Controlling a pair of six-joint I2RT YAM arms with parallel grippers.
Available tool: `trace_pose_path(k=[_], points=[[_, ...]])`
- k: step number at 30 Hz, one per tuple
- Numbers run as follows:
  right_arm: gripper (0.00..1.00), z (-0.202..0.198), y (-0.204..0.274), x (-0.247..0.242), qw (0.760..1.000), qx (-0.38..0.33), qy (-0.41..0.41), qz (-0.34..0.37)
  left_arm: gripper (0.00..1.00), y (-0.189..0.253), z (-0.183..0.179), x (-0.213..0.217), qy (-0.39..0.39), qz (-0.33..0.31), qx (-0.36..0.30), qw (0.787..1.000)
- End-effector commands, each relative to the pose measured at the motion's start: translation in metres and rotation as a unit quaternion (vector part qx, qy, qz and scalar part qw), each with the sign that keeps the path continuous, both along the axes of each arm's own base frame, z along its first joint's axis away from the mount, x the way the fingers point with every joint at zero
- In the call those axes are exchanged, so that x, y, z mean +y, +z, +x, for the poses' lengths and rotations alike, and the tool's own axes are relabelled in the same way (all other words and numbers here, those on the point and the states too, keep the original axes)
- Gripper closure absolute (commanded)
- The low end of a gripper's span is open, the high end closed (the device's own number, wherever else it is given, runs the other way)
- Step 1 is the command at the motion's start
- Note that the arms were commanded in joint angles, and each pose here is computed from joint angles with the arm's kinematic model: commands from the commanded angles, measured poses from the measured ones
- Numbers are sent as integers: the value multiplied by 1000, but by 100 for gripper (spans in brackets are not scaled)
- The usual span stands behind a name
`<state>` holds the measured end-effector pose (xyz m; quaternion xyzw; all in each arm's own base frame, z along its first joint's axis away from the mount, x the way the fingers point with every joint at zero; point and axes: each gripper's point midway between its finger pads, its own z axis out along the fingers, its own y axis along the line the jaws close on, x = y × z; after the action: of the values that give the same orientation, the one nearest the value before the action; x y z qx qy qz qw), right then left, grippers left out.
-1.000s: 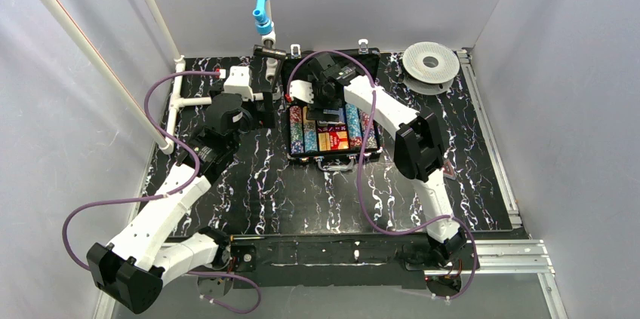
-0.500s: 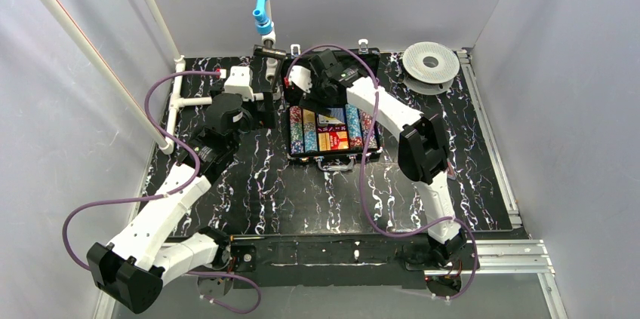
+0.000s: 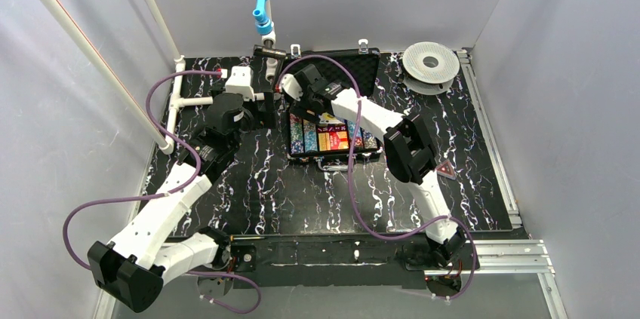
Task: Pack up texas hold em set
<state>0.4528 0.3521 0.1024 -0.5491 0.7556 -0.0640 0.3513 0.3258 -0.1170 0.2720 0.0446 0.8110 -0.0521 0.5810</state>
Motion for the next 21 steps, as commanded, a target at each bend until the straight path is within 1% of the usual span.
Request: trace_pose_path(k=[1,8,11,17,21], points=[[7,15,4,-3,999,-37,-38,12,0,6,0,2,2,-3,-7,1000],[7,16,-21,-15,998,-39,-41,-31,0,8,0,2,2,-5,-8,1000],[7,12,-28,-17,998,-32,-37,-34,0,8,-1,2,1,-4,-8,1000],[7,9,-20,-23,998,-38,-47,-30,1,7,0,2,3,-4,-8,1000],[8,3,4,-27,997,-41,-58,-13,0,8,-1,1,0,-5,-7,1000]])
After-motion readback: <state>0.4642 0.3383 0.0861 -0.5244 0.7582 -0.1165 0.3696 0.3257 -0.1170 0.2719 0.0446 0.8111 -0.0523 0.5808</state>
